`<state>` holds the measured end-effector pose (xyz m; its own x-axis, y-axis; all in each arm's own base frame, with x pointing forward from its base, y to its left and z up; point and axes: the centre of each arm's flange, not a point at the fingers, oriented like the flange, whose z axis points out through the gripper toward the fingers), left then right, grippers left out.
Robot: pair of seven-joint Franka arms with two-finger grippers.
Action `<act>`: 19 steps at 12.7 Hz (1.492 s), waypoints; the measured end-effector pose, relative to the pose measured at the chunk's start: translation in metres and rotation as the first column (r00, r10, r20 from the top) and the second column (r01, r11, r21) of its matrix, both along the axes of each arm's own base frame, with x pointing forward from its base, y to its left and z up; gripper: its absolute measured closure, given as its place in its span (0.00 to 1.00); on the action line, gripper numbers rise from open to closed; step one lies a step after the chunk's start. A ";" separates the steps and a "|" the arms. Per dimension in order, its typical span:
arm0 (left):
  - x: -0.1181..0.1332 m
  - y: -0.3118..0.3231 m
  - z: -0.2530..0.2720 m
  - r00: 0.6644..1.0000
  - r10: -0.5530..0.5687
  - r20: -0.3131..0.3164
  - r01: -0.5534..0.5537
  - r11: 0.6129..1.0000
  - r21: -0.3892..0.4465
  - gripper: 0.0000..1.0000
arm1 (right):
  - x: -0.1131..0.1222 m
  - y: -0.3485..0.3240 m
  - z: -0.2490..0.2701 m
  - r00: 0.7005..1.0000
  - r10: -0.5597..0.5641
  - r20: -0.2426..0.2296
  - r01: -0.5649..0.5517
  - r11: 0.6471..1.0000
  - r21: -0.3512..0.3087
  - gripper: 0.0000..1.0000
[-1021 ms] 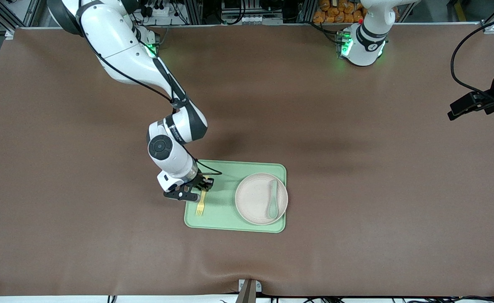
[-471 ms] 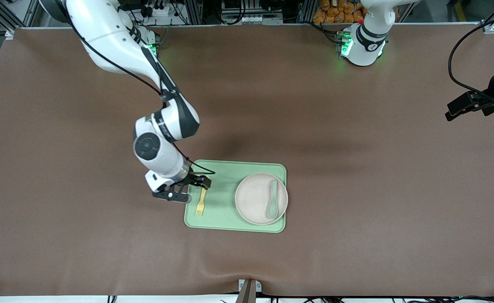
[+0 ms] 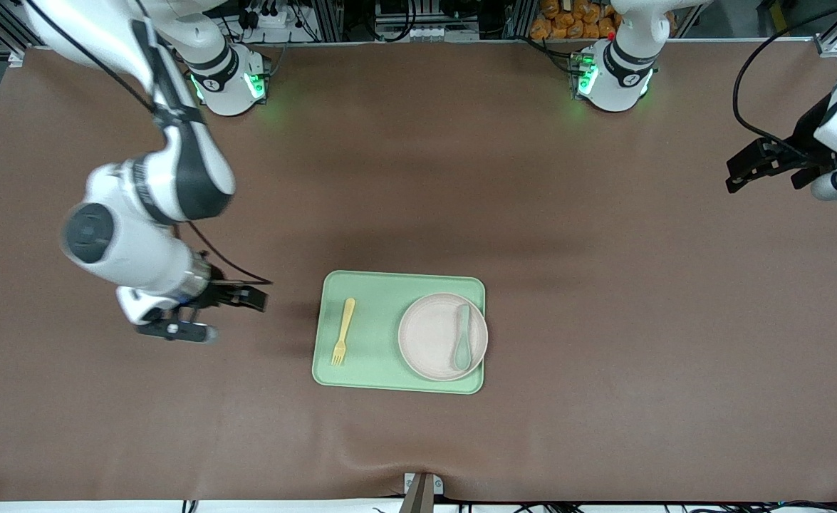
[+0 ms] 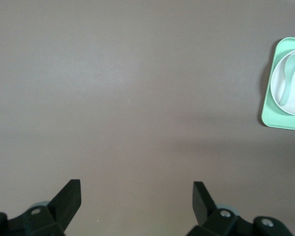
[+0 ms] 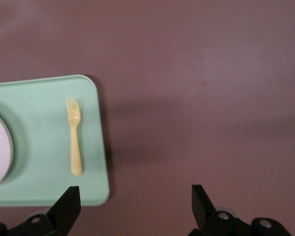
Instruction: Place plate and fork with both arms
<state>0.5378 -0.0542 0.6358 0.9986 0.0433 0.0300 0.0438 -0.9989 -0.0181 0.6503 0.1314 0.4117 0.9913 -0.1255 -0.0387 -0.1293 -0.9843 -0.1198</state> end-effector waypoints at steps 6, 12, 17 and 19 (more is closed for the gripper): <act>-0.005 0.006 0.016 1.000 0.008 0.029 -0.008 1.000 0.003 0.00 | -0.065 -0.111 0.137 0.997 0.050 -0.065 -0.053 0.998 -0.041 0.00; -0.007 0.023 0.019 1.000 -0.016 0.024 0.016 1.000 -0.001 0.00 | -0.114 -0.115 0.200 0.994 0.066 -0.086 -0.073 0.994 -0.085 0.00; -0.010 0.024 0.016 1.000 -0.014 -0.006 0.014 1.000 -0.002 0.00 | -0.112 -0.126 0.198 0.995 0.045 -0.089 -0.053 0.995 -0.085 0.00; -0.012 0.023 0.015 1.000 -0.015 -0.021 0.015 1.000 -0.001 0.00 | -0.112 -0.126 0.198 0.994 0.065 -0.085 -0.072 0.994 -0.083 0.00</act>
<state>0.5263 -0.0309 0.6505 0.9996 0.0283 0.0091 0.0285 -0.9994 -0.0177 0.5388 0.0050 0.6095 0.9916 -0.0641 -0.1127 -0.0675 -0.9974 -0.0265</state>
